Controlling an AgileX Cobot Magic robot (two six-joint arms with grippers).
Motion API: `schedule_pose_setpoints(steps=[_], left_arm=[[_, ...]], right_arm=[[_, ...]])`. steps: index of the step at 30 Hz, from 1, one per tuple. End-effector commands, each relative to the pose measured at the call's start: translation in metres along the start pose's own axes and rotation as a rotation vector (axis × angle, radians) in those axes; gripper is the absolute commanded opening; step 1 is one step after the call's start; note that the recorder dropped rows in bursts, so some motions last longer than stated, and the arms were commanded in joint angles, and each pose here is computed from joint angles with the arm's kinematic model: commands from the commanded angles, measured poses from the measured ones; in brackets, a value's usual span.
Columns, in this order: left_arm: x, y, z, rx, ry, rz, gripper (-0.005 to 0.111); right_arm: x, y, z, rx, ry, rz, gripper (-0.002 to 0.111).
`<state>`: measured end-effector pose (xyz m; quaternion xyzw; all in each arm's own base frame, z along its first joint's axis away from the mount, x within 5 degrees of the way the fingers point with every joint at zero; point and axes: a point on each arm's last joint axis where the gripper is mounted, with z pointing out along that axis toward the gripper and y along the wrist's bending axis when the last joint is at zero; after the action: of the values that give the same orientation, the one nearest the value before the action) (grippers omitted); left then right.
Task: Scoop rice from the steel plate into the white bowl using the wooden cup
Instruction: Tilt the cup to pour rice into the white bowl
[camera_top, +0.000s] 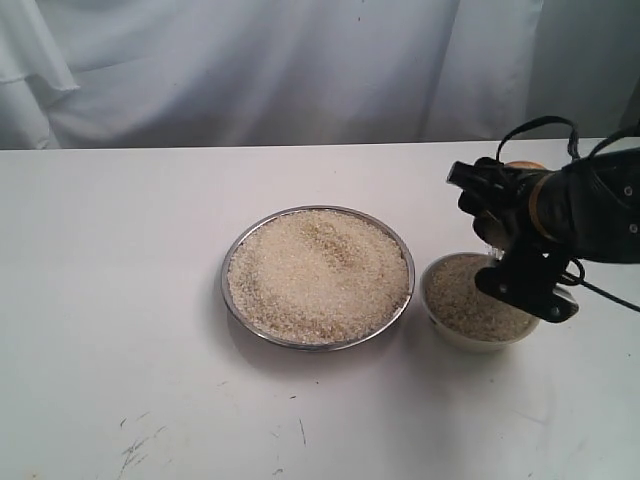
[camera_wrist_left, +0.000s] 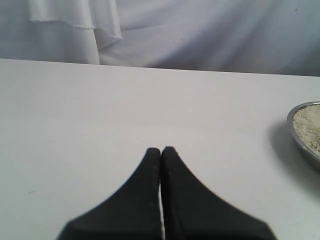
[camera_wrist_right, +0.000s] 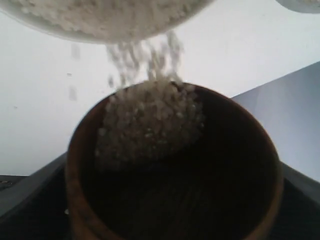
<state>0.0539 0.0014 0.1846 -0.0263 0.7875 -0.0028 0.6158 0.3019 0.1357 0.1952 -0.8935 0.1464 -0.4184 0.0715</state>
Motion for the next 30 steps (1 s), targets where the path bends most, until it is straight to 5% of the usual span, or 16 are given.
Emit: schedule_pose_setpoints(steps=[1, 30], left_arm=[[0.000, 0.000, 0.000, -0.001, -0.013, -0.003, 0.000], [0.000, 0.000, 0.000, -0.001, -0.013, -0.003, 0.000]], right_arm=[[-0.009, 0.007, -0.002, -0.016, -0.002, -0.041, 0.000], [-0.015, -0.015, -0.013, 0.048, 0.122, -0.023, 0.000]])
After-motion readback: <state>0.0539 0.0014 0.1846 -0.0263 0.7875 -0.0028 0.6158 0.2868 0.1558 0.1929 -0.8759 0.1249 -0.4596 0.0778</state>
